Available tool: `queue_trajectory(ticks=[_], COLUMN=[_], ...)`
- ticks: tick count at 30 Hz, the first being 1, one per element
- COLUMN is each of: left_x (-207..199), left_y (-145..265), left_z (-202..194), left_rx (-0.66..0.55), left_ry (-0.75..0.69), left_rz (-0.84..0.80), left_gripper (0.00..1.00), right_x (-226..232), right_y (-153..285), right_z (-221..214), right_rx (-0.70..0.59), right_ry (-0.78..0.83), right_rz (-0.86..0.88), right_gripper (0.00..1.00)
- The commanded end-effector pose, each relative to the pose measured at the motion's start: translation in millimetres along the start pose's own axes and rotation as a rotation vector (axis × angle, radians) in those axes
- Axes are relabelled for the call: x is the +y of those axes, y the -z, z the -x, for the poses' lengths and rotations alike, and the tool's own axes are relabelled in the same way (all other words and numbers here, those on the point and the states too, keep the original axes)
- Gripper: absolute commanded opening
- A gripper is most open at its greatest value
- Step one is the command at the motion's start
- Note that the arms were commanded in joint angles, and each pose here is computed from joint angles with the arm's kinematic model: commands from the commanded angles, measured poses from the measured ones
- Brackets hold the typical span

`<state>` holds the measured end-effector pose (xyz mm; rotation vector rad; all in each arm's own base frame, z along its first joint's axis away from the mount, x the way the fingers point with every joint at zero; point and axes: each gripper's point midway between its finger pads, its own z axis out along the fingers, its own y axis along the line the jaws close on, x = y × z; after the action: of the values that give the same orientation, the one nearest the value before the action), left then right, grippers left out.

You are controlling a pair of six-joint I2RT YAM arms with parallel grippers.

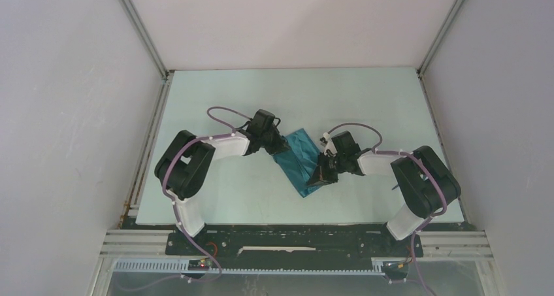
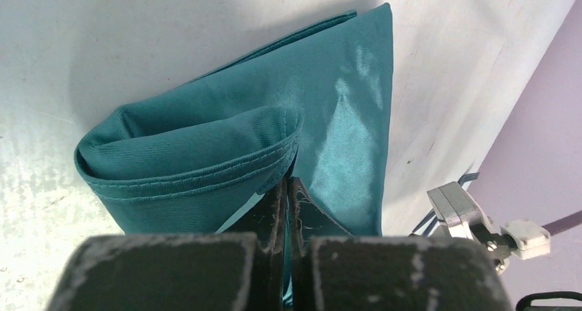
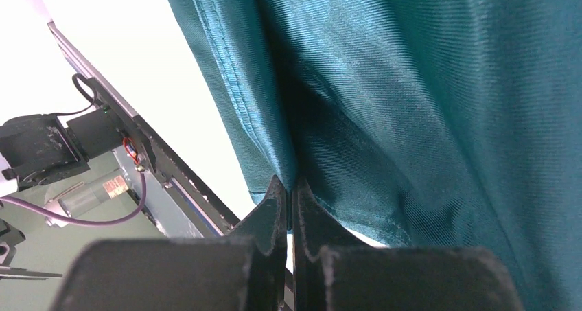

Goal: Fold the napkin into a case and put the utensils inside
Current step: Fold the lower triangle-folded napkin at the center of the board.

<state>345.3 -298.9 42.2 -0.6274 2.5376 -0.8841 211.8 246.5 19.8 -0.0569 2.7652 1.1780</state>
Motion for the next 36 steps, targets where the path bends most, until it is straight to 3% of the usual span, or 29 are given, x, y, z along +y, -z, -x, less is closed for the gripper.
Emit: queue_trajectory(ticks=[1, 12, 17, 22, 25, 31, 36], left_x=[-20, -14, -12, -11, -11, -9, -14], left_y=[-5, -10, -13, -13, -12, -14, -13], left_z=[17, 20, 17, 16, 16, 15, 12], left_rx=[-0.057, -0.062, -0.052, -0.046, -0.047, -0.050, -0.030], left_ry=[-0.006, -0.002, -0.002, -0.006, -0.007, 0.002, -0.010], left_rz=[-0.046, -0.034, -0.031, -0.032, -0.033, -0.033, -0.053], left_gripper=[0.00, 0.00, 0.00, 0.00, 0.00, 0.00, 0.00], right_x=[3, 1, -4, 3, 31, 85, 78], right_y=[6, 7, 25, 71, 77, 43, 10], right_z=[5, 9, 10, 19, 26, 34, 36], right_rx=[0.000, 0.002, -0.015, -0.126, -0.202, -0.122, -0.063], right_ry=[0.021, 0.022, 0.048, 0.227, 0.351, 0.348, 0.258], right_rz=[-0.007, -0.038, -0.138, -0.284, -0.230, 0.054, 0.117], right_gripper=[0.02, 0.08, 0.25, 0.55, 0.67, 0.67, 0.60])
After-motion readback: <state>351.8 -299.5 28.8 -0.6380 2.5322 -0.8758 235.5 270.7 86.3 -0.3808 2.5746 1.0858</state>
